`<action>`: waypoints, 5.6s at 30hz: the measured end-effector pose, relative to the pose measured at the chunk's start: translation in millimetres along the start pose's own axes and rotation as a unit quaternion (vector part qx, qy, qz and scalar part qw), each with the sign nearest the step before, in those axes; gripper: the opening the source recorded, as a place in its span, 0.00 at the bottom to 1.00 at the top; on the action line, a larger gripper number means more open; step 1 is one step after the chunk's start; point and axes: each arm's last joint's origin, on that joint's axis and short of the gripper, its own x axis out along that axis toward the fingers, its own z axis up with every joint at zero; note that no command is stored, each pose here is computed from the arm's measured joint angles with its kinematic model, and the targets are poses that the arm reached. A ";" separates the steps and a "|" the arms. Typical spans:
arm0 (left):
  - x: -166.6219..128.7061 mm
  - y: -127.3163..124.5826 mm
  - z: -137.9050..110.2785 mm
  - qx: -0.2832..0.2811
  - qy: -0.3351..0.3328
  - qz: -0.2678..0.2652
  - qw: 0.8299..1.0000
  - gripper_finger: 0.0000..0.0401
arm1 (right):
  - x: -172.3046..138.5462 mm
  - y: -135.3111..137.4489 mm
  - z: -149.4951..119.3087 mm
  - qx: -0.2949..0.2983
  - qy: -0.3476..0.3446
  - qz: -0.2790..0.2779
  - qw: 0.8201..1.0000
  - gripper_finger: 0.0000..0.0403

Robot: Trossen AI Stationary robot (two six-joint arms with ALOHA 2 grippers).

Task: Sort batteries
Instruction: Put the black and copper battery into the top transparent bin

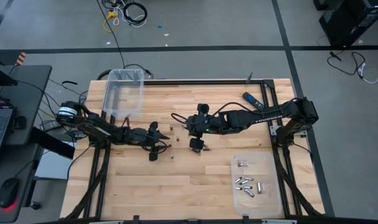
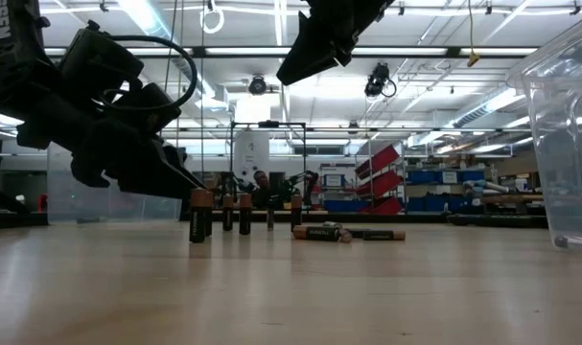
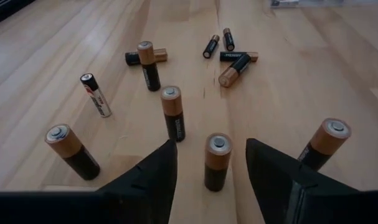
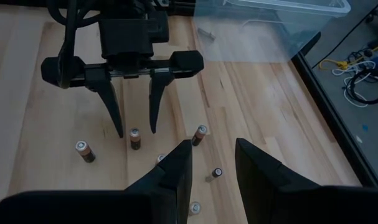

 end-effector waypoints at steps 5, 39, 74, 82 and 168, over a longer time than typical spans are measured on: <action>0.2 0.0 0.3 -0.002 -0.002 0.000 1.000 0.47 | -0.1 0.0 0.0 0.000 0.000 0.000 1.000 0.27; 8.0 -0.2 -4.5 -0.013 -0.010 0.012 1.000 0.40 | 0.0 0.0 -0.2 -0.004 0.001 0.000 1.000 0.27; 7.7 -0.6 -3.9 -0.022 -0.014 0.011 1.000 0.15 | 0.0 0.0 -0.2 -0.010 0.001 0.000 1.000 0.27; 2.4 -1.0 6.5 -0.030 -0.038 0.000 0.999 0.15 | 0.0 0.0 -0.2 -0.013 0.001 0.000 1.000 0.27; -172.8 152.2 108.0 -0.141 0.077 0.515 0.842 0.25 | 0.0 0.3 3.2 -0.018 -0.017 0.002 1.000 0.27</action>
